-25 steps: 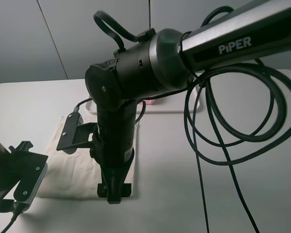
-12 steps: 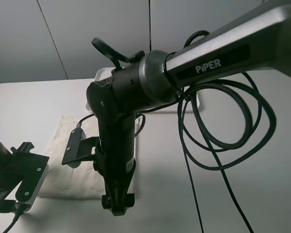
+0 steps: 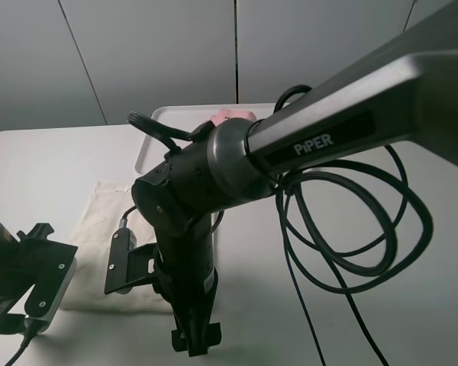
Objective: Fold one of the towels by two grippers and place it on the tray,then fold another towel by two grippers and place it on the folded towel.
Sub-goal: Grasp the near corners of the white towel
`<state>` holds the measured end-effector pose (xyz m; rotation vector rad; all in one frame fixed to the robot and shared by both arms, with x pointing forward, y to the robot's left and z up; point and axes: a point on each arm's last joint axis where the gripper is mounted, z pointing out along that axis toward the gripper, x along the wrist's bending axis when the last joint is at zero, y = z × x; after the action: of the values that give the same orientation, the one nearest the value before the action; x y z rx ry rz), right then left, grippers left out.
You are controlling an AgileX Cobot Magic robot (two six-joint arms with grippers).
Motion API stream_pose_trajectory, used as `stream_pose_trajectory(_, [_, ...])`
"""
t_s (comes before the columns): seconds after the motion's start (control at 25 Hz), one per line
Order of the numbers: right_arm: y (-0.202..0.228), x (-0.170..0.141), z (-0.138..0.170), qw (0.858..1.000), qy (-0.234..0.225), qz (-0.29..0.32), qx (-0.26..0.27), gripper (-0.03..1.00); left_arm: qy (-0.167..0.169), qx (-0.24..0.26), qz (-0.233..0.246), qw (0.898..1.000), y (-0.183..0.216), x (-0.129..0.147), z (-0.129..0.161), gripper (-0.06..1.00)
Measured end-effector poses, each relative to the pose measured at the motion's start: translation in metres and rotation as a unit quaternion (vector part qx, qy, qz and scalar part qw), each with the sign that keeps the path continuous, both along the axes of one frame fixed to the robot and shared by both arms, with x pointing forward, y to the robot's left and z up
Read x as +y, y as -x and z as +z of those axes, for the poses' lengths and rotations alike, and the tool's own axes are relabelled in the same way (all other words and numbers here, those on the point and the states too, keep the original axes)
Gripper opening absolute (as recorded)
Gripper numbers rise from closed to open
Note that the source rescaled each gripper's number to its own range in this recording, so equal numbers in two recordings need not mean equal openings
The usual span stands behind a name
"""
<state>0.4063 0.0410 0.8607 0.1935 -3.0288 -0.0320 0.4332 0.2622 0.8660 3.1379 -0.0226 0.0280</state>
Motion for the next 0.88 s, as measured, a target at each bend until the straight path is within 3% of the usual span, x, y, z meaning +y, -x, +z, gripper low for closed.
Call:
stream_pose_trajectory(0.24, [-0.0007,-0.0029,-0.0026,1.000,-0.006,-0.015,-0.020,0.99,0.000,0.000,0.001,1.000,-0.0001,0.0000,-0.0003,1.00])
stream_pose_trajectory(0.36, [-0.0023,-0.0032,-0.0042,0.999,-0.015,-0.014,-0.034,0.79,0.000,0.000,0.007,1.000,-0.0001,0.0000,-0.0003,1.00])
stream_pose_trajectory(0.72, [-0.0053,-0.0023,-0.0049,0.998,-0.025,-0.020,-0.048,0.05,0.000,-0.001,0.009,1.000,-0.0003,-0.0001,-0.0003,1.00])
stream_pose_trajectory(0.88, [-0.0054,-0.0022,-0.0049,0.998,-0.026,-0.023,-0.048,0.00,0.001,-0.004,0.009,1.000,-0.0008,-0.0002,-0.0003,1.00])
